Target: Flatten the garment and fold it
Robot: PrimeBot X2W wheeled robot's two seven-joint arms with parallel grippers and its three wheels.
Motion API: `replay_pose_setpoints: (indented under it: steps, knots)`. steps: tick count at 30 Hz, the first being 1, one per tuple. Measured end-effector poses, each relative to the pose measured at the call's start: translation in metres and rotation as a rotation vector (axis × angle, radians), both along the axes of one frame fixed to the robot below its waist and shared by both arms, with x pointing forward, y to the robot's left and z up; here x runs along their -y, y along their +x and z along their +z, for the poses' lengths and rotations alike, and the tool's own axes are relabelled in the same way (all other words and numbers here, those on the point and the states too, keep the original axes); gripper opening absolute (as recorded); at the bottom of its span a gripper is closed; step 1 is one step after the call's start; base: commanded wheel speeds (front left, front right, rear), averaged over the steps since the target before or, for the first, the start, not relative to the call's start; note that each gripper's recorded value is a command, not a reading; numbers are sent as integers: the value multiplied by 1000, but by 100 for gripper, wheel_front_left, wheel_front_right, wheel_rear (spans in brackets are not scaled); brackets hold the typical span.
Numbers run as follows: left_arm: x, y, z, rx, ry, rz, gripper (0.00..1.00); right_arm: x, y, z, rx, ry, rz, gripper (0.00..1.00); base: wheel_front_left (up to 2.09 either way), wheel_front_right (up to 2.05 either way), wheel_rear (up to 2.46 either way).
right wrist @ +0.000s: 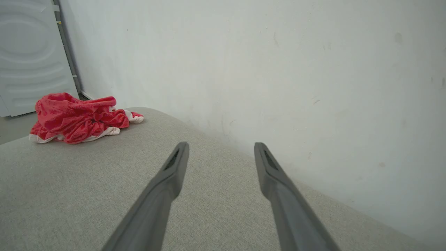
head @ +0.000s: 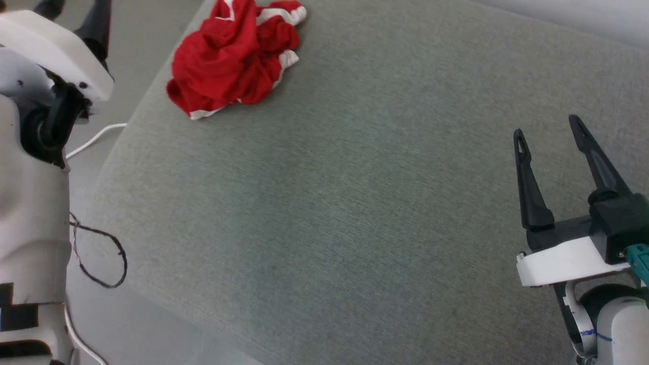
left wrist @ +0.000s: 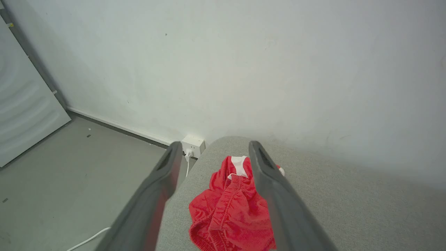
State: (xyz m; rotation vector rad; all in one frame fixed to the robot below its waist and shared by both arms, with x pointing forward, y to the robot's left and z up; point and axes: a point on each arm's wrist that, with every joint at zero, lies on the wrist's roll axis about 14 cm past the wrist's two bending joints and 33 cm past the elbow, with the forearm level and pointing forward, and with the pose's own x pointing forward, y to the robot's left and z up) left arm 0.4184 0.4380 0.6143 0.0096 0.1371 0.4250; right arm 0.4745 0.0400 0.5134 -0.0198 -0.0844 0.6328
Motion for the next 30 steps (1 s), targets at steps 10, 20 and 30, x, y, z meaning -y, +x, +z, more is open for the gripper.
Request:
replay_pose_setpoints:
  steps: [10,20,30]
  knots:
    - [31,40,-100,-268,-124,-129,100,21,15,-20,-31,-42,-61,100,0,0,0]
    - [32,28,-188,-614,-186,-143,100,46,23,-48,-91,-93,-122,100,0,0,0]
    - [48,51,-222,-622,-190,-191,0,66,28,-65,-125,-126,-168,100,0,0,0]
